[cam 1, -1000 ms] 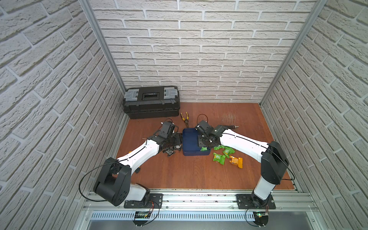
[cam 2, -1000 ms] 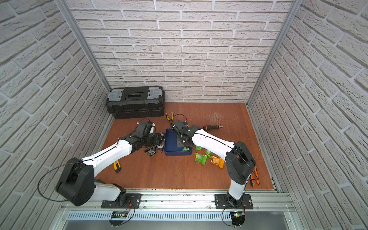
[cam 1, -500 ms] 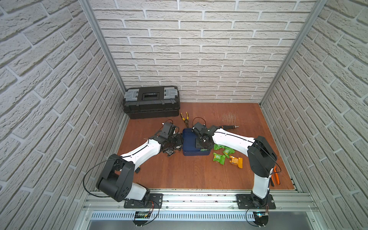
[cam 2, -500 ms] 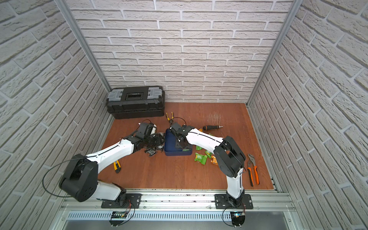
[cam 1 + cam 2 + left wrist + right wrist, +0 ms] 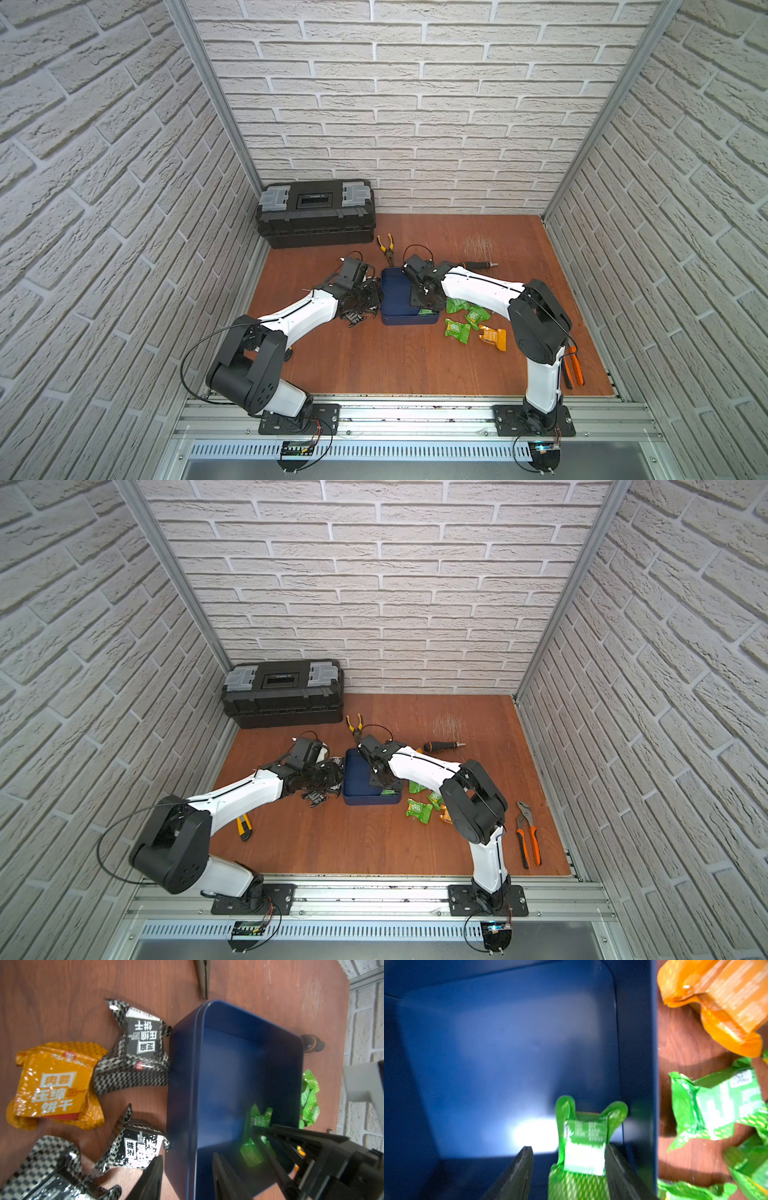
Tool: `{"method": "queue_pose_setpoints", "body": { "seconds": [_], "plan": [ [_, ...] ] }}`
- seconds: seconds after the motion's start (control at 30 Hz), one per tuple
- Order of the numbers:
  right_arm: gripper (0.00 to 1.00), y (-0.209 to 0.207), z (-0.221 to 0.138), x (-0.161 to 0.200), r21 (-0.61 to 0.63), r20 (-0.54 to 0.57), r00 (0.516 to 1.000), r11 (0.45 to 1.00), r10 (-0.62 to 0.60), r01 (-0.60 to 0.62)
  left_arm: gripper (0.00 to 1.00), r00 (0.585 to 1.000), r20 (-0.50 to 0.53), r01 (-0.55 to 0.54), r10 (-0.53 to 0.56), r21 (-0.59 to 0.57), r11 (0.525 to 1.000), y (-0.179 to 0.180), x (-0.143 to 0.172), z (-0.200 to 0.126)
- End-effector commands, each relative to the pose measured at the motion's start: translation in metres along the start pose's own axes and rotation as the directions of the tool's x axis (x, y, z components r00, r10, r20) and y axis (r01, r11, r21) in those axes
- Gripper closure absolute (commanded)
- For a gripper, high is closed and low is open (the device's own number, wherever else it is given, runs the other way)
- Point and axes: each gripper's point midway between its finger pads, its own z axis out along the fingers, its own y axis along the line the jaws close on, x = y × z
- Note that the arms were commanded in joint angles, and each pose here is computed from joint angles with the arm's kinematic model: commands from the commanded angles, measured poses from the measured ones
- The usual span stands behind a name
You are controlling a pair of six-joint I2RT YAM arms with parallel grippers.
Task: Take the cookies out of the storage box
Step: Pick up the cookie from the storage box.
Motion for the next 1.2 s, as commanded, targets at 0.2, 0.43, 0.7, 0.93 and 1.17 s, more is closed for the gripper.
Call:
{"method": "queue_pose_setpoints", "body": {
  "seconds": [0.2, 0.43, 0.7, 0.93, 1.17],
  "plan": [
    [0.39, 0.002, 0.022, -0.003, 0.043, -0.004, 1.0, 0.999, -0.031, 0.031, 0.55, 1.0, 0.001, 0.006, -0.006, 0.043, 0.999, -0.011, -0.009, 0.008],
    [0.43, 0.019, 0.015, -0.018, -0.007, 0.028, 0.996, 0.996, -0.09, 0.09, 0.56, 1.0, -0.015, 0.013, -0.012, 0.052, 0.999, -0.015, -0.006, 0.014],
    [0.56, 0.012, 0.021, -0.014, 0.017, 0.004, 0.996, 0.996, -0.089, 0.089, 0.56, 1.0, -0.016, 0.013, -0.012, 0.054, 0.998, -0.017, -0.008, 0.017],
    [0.5, 0.0, 0.026, -0.006, 0.068, -0.028, 0.995, 0.993, -0.096, 0.098, 0.56, 1.0, -0.019, 0.008, -0.007, 0.057, 0.998, -0.02, -0.01, 0.018],
    [0.45, -0.002, 0.032, -0.005, 0.057, -0.051, 0.994, 0.994, -0.092, 0.095, 0.56, 1.0, 0.002, -0.012, 0.012, 0.055, 0.998, -0.021, -0.016, 0.017]
  ]
}}
